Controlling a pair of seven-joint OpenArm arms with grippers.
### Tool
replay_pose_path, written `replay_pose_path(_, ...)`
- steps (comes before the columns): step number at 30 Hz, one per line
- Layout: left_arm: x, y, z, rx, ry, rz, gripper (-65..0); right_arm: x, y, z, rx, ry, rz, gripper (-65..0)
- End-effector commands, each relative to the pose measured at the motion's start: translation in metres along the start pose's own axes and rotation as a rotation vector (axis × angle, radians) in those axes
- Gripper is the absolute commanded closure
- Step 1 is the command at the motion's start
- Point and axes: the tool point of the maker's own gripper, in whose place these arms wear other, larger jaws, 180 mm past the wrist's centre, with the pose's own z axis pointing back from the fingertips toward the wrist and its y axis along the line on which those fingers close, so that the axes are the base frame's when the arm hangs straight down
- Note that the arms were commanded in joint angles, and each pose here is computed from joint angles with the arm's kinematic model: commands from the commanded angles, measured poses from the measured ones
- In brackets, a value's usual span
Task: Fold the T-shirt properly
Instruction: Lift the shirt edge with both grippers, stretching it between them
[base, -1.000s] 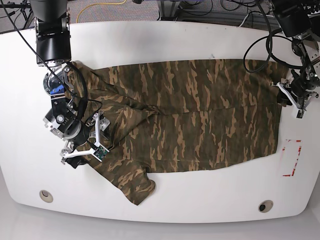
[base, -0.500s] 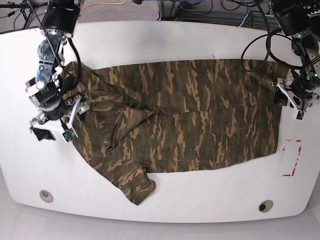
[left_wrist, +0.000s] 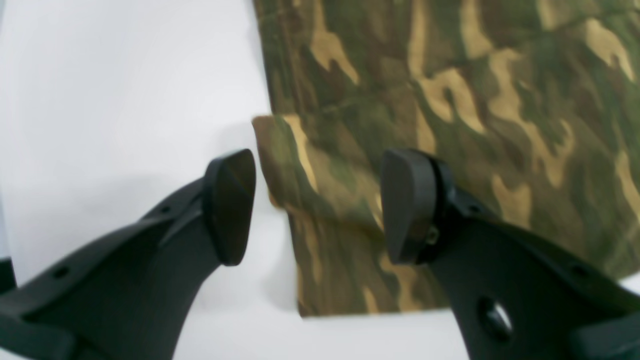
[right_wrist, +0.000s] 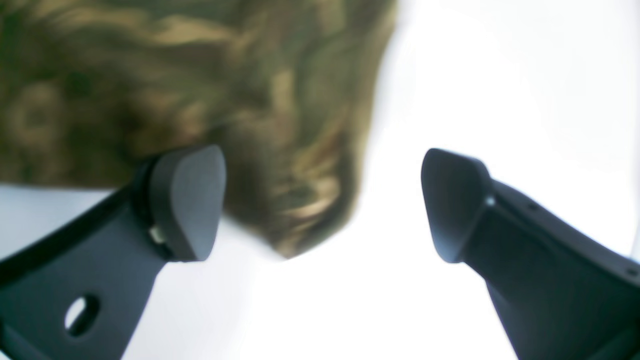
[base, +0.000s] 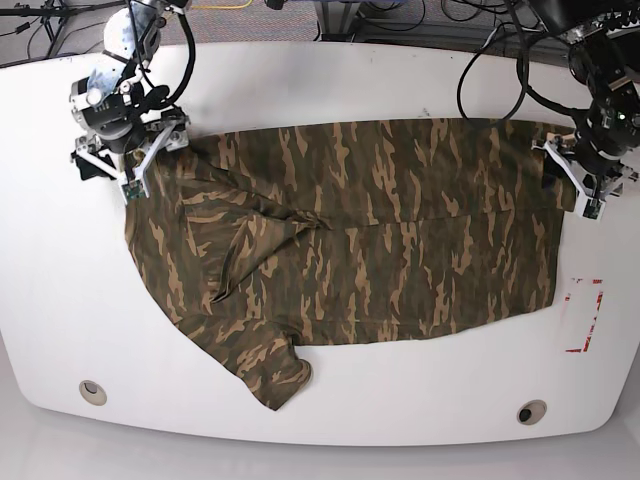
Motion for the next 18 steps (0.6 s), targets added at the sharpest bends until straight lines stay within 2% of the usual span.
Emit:
replay_pose_path(1, -0.008, -0.012, 0.001, -0.018, 0.007, 0.012, -36.5, -0.002, -0.001, 0.005, -0.011, -0.011, -0.006, -59.1)
replay_pose_path(3, -0.015, -0.016, 0.0, -0.028, 0.021, 0.021, -34.0, -0.006, 0.001, 0.005, -0.008, -0.001, -0.005, -59.1)
replay_pose_path(8, -0.047, -0.024, -0.013, -0.07, 0.1, 0.074, -23.1, -0.011, 0.003, 0.005, -0.002, 0.011, -0.006, -59.1)
replay_pose_path(14, -0.075, -0.019, -0.022, -0.093, 0.176, 0.111, -21.4, -0.015, 0.005, 0.001, 0.009, 0.019, -0.01, -58.3)
replay_pose_path(18, -0.068, -0.016, -0.024, -0.089, 0.133, 0.112, -21.4, -0.018, 0.006, -0.005, 0.022, 0.032, -0.017, -51.8)
